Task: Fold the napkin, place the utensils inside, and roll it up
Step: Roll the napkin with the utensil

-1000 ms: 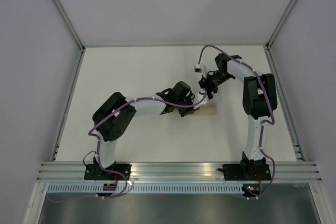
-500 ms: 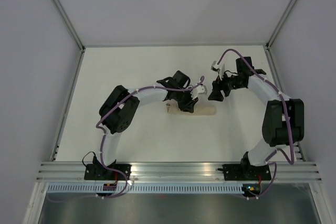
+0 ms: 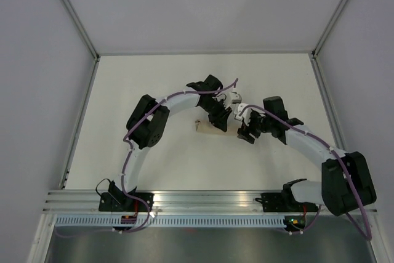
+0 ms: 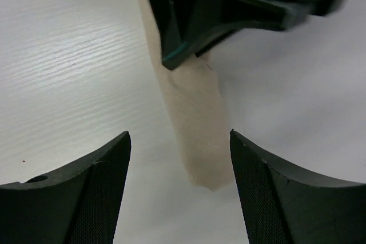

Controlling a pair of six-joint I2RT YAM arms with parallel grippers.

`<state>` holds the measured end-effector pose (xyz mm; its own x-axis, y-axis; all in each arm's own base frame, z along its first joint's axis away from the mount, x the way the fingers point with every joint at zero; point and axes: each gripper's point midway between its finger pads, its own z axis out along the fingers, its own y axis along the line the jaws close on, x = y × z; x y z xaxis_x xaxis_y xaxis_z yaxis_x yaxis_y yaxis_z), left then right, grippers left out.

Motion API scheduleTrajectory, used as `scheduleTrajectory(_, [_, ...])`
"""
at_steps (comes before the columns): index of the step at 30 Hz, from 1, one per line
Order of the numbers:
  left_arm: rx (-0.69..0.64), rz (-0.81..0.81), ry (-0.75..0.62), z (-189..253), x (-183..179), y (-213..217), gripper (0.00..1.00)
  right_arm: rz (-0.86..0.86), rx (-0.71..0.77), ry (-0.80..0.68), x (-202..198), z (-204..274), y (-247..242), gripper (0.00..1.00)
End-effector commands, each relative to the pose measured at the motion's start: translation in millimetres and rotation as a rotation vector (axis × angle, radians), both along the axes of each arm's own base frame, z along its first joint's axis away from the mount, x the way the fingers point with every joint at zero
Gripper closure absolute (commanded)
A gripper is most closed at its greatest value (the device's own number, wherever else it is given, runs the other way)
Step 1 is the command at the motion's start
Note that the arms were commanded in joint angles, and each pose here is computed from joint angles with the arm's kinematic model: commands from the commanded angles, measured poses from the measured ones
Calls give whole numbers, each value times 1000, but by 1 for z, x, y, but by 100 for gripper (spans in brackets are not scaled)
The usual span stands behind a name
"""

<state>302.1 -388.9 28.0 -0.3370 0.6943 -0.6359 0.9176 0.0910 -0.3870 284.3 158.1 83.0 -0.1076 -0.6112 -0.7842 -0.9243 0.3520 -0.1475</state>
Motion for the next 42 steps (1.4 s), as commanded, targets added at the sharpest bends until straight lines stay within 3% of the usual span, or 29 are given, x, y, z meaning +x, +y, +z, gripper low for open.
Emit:
scheduleTrajectory(1, [138,-21,190,-36,-35,21,73,21,-95,-203,13,3,9,24])
scheduleTrajectory(12, [148,-31,281,-33,-36,15,69,99,-247,-275,7,-28,37,24])
scheduleTrajectory(20, [139,-34,300,-30,-37,13,65,130,-308,-242,2,-49,46,26])
scheduleTrajectory(23, [131,-31,302,-27,-35,12,62,134,-322,-220,1,-55,48,32])
scheduleTrajectory(30, [15,27,262,13,-11,1,55,139,-369,-120,-9,-71,42,61])
scheduleTrajectory(42, [-173,236,45,97,63,2,52,102,-371,84,-15,-81,50,64])
